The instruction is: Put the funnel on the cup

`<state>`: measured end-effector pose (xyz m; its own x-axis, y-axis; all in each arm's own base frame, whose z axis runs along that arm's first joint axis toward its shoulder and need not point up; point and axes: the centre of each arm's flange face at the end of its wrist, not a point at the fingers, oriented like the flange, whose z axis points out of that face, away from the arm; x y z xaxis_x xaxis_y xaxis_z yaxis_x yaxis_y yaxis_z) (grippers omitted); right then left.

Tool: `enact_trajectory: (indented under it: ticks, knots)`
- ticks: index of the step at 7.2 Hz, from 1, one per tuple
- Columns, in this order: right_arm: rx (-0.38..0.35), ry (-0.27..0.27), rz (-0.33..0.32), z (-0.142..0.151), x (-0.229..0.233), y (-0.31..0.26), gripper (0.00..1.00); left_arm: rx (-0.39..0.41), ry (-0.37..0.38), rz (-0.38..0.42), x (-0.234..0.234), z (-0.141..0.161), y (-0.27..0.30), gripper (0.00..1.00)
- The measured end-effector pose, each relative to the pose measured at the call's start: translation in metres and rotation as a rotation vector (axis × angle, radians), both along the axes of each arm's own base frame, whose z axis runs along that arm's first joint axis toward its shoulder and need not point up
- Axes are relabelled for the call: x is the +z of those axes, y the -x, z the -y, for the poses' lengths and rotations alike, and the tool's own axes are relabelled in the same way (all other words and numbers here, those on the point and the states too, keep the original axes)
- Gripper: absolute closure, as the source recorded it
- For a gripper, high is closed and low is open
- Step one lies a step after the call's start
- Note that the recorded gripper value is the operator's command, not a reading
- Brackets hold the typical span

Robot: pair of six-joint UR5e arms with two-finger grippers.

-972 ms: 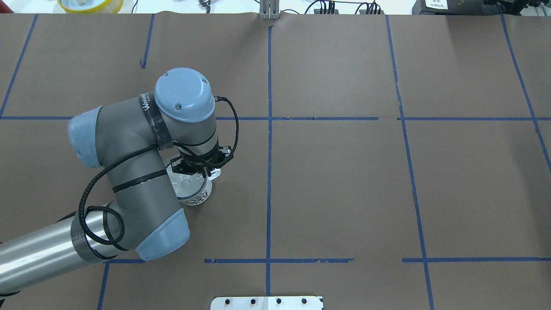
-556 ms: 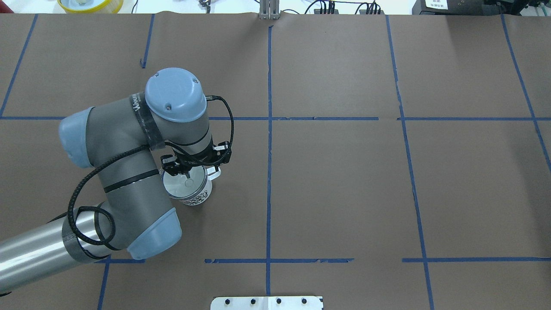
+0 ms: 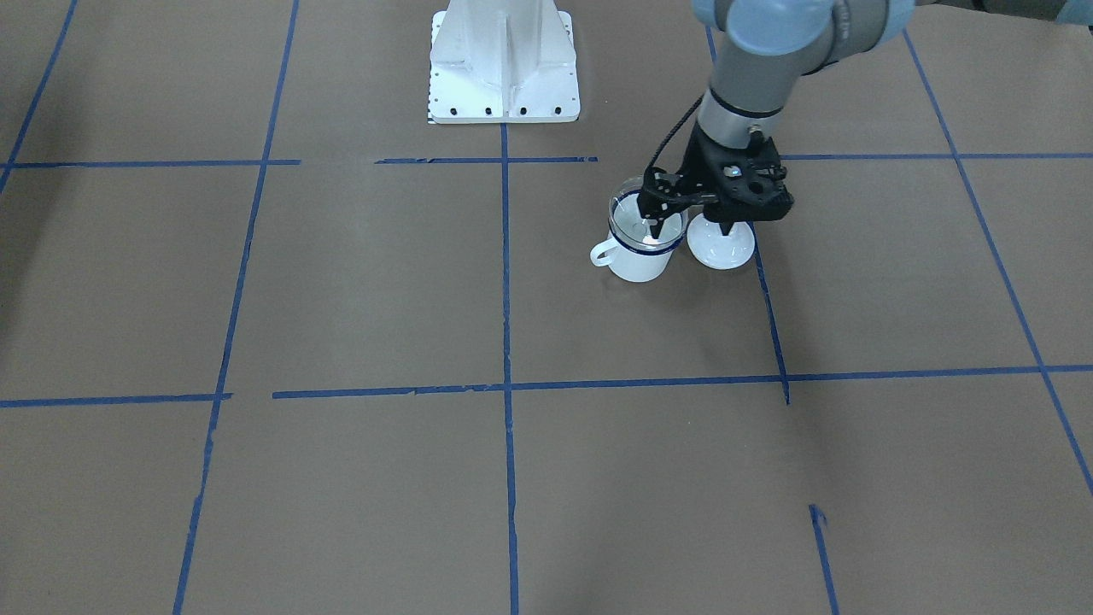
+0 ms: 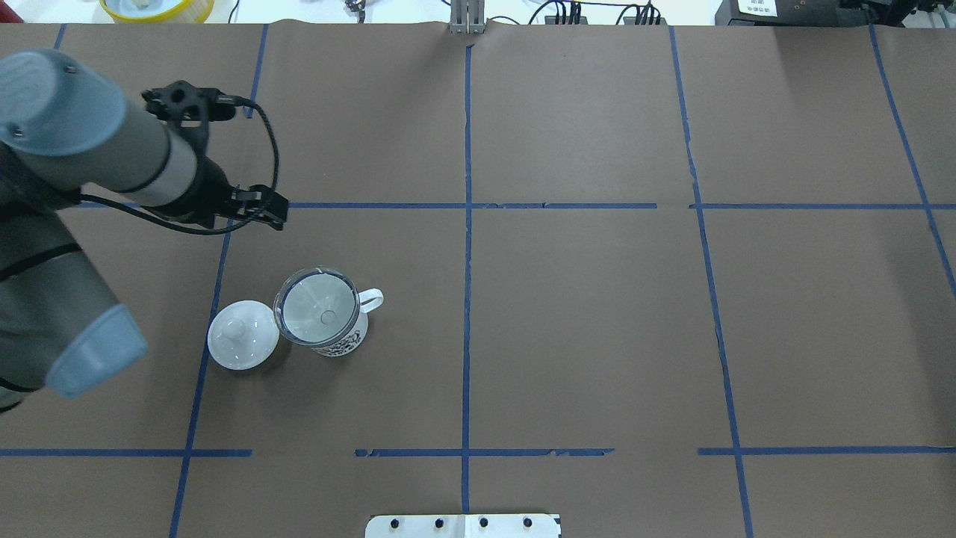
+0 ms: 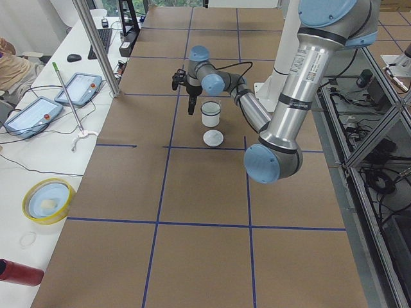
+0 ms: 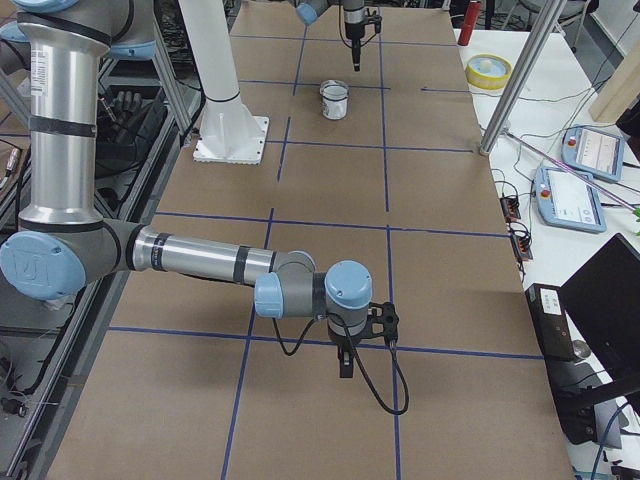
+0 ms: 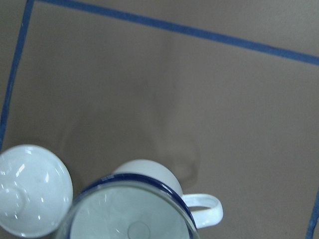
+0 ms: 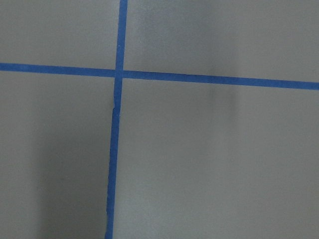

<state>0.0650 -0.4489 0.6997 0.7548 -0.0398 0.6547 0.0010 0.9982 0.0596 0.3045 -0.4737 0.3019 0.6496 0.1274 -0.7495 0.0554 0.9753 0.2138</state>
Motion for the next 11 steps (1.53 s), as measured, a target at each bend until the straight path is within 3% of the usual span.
enact_trajectory:
  ticks: [2, 5, 8, 11]
  knots:
    - [0.000, 0.000, 0.000, 0.000, 0.000, 0.000, 0.00, 0.108, -0.146, 0.077, 0.088, 0.016, 0.117, 0.00]
    - [0.000, 0.000, 0.000, 0.000, 0.000, 0.000, 0.00, 0.222, -0.178, 0.133, 0.246, 0.006, 0.289, 0.00]
    - [0.000, 0.000, 0.000, 0.000, 0.000, 0.000, 0.00, 0.220, -0.040, 0.132, 0.362, -0.036, 0.352, 0.00]
    - [0.000, 0.000, 0.000, 0.000, 0.000, 0.000, 0.00, 0.171, 0.052, 0.126, 0.377, -0.048, 0.377, 0.00]
